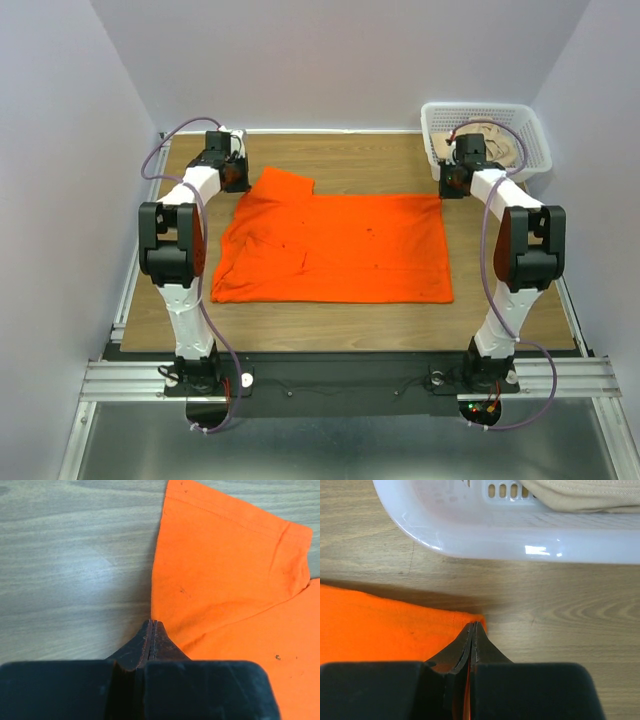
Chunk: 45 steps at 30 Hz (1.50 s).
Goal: Fold and stack the t-shirts
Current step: Fold the tshirt
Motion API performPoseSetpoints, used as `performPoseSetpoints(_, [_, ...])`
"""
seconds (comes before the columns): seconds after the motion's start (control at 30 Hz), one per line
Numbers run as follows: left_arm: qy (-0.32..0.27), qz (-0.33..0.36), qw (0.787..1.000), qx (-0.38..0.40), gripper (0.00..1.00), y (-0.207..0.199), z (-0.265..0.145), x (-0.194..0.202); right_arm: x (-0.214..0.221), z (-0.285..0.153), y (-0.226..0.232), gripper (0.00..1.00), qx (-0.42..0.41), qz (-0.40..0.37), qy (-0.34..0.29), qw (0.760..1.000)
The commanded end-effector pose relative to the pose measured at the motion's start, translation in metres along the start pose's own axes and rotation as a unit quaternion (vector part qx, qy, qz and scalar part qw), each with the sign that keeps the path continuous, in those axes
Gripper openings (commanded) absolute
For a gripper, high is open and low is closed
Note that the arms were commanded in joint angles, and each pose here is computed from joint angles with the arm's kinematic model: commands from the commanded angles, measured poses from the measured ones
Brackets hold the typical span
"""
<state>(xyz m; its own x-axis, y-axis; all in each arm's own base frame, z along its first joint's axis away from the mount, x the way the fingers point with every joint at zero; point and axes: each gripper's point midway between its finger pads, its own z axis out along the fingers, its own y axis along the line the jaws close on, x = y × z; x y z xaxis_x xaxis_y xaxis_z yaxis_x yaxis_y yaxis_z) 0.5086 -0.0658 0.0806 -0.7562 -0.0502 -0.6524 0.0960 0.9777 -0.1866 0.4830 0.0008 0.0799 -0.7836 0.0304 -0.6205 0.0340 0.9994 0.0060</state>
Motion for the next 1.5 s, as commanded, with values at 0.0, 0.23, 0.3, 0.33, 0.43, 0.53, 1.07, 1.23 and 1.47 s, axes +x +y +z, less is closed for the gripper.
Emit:
performPoseSetpoints(0.0, [-0.045, -0.005, 0.999, 0.002, 0.0, -0.006, -0.029, -0.026, -0.026, -0.023, -0.008, 0.01, 0.023, 0.025, -0.054, 0.998])
performPoseSetpoints(0.23, [-0.059, -0.01, 0.998, 0.005, 0.0, -0.01, -0.043, -0.035, -0.021, -0.031, -0.006, 0.01, 0.023, 0.04, -0.056, 0.997])
performPoseSetpoints(0.3, [-0.06, -0.013, 0.998, -0.001, 0.0, -0.008, -0.046, -0.037, -0.02, -0.033, -0.004, 0.01, 0.019, 0.044, -0.056, 0.997])
performPoseSetpoints(0.33, [-0.059, -0.014, 0.998, -0.005, 0.0, -0.008, -0.048, -0.037, -0.019, -0.034, -0.005, 0.01, 0.018, 0.046, -0.056, 0.997])
performPoseSetpoints(0.43, [-0.054, -0.018, 0.998, -0.01, 0.0, -0.006, -0.052, -0.034, -0.017, -0.037, -0.003, 0.01, 0.015, 0.049, -0.056, 0.997])
performPoseSetpoints(0.53, [-0.056, -0.023, 0.998, -0.015, 0.0, -0.006, -0.057, -0.032, -0.014, -0.042, -0.003, 0.01, 0.014, 0.054, -0.057, 0.997])
performPoseSetpoints(1.07, [-0.041, -0.039, 0.997, -0.052, 0.0, 0.004, -0.081, -0.013, 0.009, -0.057, -0.005, 0.01, 0.023, 0.084, -0.05, 0.995])
performPoseSetpoints(1.23, [-0.035, -0.047, 0.997, -0.058, 0.0, 0.004, -0.089, -0.007, 0.014, -0.064, -0.004, 0.01, 0.022, 0.096, -0.051, 0.994])
performPoseSetpoints(1.47, [-0.034, -0.057, 0.996, -0.061, 0.0, 0.004, -0.102, 0.004, 0.028, -0.072, -0.003, 0.01, 0.019, 0.103, -0.045, 0.993])
